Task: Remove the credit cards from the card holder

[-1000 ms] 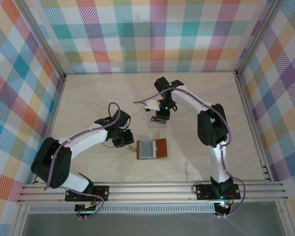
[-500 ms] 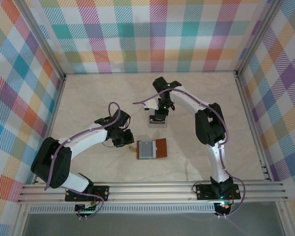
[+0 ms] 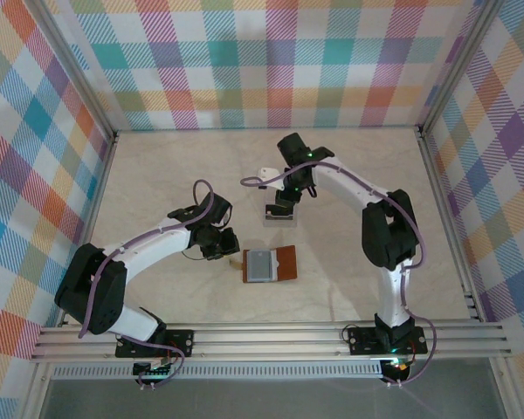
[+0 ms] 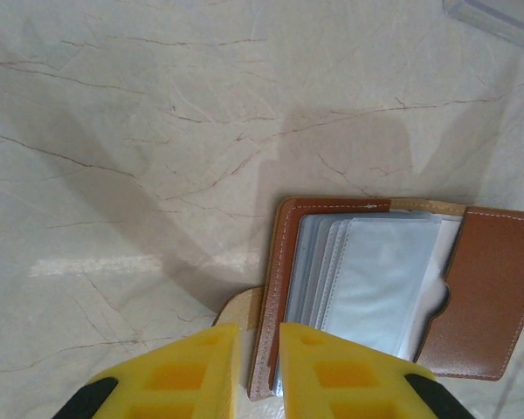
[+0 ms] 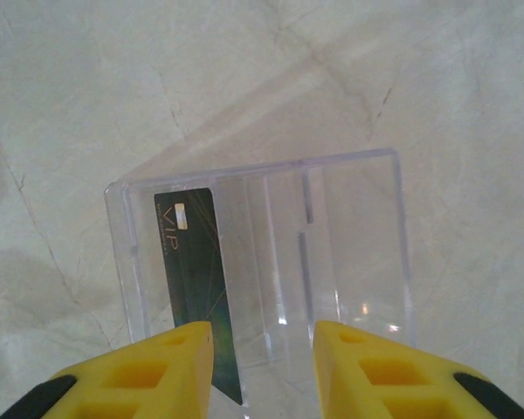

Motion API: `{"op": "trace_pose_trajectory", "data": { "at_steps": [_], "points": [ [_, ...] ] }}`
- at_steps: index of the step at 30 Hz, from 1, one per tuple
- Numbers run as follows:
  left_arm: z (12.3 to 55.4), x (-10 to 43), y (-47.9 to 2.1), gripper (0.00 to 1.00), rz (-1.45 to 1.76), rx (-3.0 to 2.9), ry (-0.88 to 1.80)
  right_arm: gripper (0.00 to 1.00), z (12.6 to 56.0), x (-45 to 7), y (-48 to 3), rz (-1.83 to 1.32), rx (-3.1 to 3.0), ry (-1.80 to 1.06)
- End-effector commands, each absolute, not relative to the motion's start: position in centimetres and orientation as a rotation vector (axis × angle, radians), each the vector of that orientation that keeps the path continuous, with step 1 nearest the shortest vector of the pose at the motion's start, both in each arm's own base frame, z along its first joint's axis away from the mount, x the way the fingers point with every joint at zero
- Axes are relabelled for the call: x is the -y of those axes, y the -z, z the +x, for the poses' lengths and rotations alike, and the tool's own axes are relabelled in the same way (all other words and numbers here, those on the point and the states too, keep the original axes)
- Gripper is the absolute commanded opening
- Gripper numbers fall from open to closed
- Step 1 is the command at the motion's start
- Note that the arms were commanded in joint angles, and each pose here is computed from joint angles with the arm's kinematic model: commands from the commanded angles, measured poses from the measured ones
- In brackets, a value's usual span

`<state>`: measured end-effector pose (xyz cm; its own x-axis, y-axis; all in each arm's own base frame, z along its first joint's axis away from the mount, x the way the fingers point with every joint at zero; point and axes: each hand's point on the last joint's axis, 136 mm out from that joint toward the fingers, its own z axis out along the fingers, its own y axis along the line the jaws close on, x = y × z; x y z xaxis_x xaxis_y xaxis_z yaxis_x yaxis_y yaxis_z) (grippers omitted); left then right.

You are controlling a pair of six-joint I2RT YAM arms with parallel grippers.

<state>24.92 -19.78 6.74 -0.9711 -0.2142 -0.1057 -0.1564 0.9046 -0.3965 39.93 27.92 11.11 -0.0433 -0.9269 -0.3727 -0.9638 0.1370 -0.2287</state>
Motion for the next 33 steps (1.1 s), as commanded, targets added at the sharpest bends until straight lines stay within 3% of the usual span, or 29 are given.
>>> {"op": "trace_pose_trajectory", "data": {
  "at_steps": [1,20,25,33],
  "points": [
    [25.3,20.4,-7.8,0.2,-0.289,-2.907,0.657,0.37,41.2,-28.8,-11.5,-1.744,-1.962,-0.089],
    [24.2,21.3,-7.9,0.18,-0.288,-2.919,0.677,0.44,40.1,-29.3,-7.3,-1.804,-1.985,-0.117],
    [24.3,21.9,-7.7,0.17,-0.286,-2.918,0.688,0.44,40.2,-29.5,-9.1,-1.774,-1.955,-0.114],
    [24.3,22.7,-5.9,0.13,-0.267,-2.955,0.654,0.47,39.3,-30.2,-15.9,-1.472,-2.002,-0.26]
  ]
}}
